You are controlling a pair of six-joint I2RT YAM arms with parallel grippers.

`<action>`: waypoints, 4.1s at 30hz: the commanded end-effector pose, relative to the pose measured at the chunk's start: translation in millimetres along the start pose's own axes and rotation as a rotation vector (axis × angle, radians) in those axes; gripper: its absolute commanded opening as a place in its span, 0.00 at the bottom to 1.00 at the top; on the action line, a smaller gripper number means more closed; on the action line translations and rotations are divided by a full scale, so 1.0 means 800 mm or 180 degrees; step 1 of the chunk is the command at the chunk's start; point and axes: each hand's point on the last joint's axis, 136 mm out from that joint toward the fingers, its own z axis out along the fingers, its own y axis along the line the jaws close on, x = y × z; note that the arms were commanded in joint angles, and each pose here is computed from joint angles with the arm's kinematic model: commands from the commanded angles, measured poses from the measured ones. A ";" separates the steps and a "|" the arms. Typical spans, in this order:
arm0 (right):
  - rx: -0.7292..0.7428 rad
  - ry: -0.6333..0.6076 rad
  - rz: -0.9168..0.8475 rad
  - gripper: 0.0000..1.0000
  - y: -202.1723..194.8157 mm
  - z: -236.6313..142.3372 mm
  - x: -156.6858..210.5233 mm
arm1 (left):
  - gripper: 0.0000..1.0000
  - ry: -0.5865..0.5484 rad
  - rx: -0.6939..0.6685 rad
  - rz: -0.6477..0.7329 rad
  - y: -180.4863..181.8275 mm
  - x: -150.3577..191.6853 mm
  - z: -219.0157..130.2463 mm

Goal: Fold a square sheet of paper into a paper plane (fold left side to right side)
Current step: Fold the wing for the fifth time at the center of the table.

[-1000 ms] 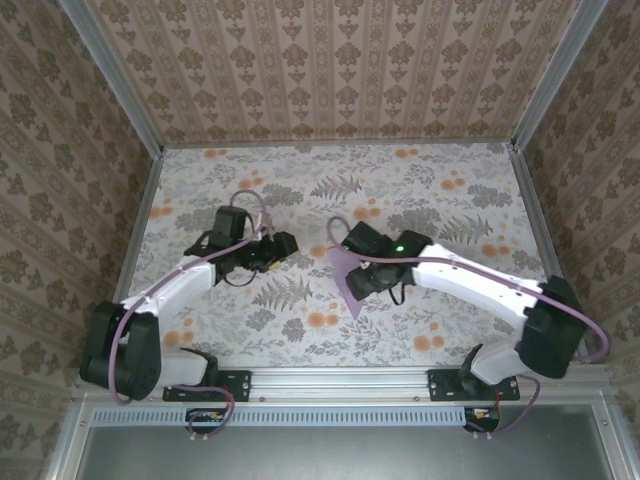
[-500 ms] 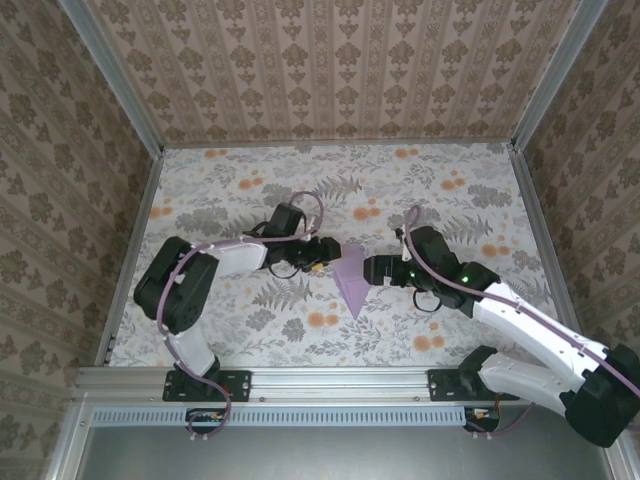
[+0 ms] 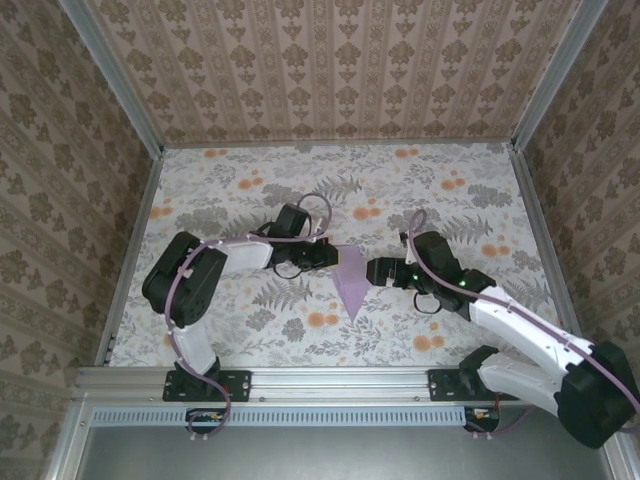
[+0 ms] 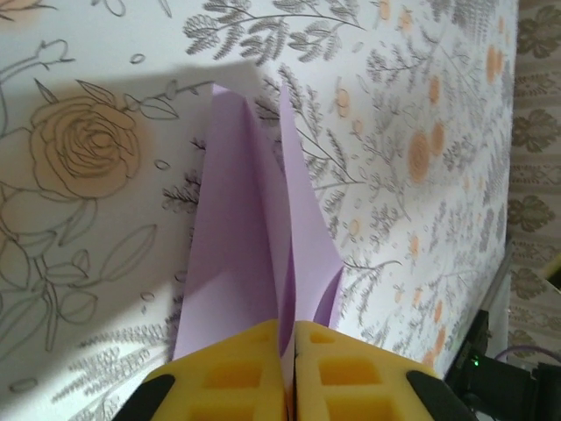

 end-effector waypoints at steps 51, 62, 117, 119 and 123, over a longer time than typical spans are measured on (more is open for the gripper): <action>-0.1845 0.0819 0.0188 0.39 0.026 0.112 -0.005 | 0.02 0.0075 0.0441 0.0418 0.003 0.015 -0.007; -0.1760 0.0888 0.0309 0.46 0.023 0.108 0.002 | 0.02 0.0136 0.0347 0.0387 0.015 0.020 -0.002; -0.0146 0.1486 0.1276 0.00 0.033 0.118 0.015 | 0.69 0.0679 -0.2166 0.1765 -0.040 0.153 0.005; -0.0145 0.1489 0.1273 0.00 0.034 0.119 0.015 | 0.66 0.0695 -0.2232 0.1758 -0.037 0.153 0.006; -0.0124 0.1509 0.1277 0.00 0.032 0.121 0.018 | 0.60 0.0729 -0.2278 0.1746 -0.031 0.154 0.008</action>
